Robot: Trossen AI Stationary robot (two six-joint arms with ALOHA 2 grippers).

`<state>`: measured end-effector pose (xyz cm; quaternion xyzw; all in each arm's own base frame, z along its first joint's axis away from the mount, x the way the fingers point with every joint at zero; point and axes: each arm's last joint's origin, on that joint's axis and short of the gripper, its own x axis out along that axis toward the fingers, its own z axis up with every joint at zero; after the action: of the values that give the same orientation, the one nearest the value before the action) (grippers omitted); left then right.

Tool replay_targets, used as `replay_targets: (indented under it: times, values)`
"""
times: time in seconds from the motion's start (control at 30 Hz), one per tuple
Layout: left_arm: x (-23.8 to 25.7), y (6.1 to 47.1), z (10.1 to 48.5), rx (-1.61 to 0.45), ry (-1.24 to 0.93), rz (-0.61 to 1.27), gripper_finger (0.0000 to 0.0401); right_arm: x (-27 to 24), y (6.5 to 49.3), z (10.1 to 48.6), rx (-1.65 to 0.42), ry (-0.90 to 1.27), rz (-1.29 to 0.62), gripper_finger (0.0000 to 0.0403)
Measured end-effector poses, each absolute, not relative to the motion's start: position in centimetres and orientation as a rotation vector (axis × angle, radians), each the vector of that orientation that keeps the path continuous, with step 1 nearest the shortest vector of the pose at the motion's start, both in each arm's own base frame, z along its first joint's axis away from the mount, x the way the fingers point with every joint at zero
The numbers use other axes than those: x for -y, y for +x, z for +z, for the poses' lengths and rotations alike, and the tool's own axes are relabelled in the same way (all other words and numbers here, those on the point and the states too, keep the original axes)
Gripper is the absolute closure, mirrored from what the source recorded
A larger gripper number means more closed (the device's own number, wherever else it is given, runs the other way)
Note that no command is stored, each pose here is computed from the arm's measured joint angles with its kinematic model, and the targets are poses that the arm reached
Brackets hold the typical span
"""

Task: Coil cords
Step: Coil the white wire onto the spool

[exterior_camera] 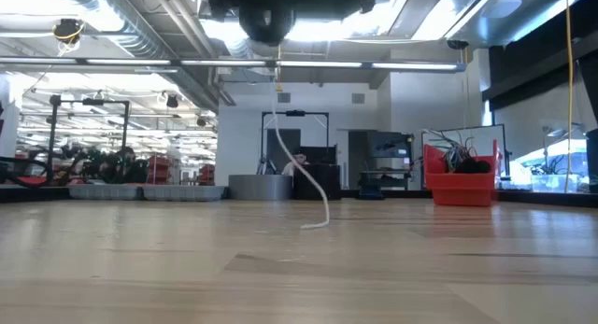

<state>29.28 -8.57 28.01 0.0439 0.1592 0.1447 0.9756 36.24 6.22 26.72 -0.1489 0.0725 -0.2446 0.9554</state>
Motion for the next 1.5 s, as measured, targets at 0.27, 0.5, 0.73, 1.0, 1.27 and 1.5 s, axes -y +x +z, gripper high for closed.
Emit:
replay_targets:
  times: [0.27, 0.5, 0.73, 1.0, 1.27, 1.5]
  values:
    - [7.7, 30.2, 27.4, -0.335, 0.089, 0.332, 0.0401, -6.2, 35.1, 29.6, -0.02, -0.246, -0.439, 0.0397]
    - [7.6, 30.2, 27.3, -0.338, 0.099, 0.334, 0.0401, -6.1, 34.3, 31.2, 0.044, -0.194, -0.383, 0.0397]
    - [7.5, 30.1, 27.1, -0.361, 0.115, 0.332, 0.0401, -6.0, 33.7, 32.2, 0.071, -0.184, -0.356, 0.0397]
    - [6.9, 30.2, 26.8, -0.397, 0.123, 0.352, 0.0401, -6.5, 31.8, 34.4, 0.125, -0.169, -0.332, 0.0397]
    - [6.8, 30.1, 26.4, -0.421, 0.123, 0.357, 0.0401, -6.3, 30.2, 36.4, 0.176, -0.167, -0.334, 0.0397]
    - [6.7, 30.0, 26.2, -0.44, 0.144, 0.357, 0.0401, -6.4, 30.2, 36.2, 0.159, -0.175, -0.307, 0.0397]
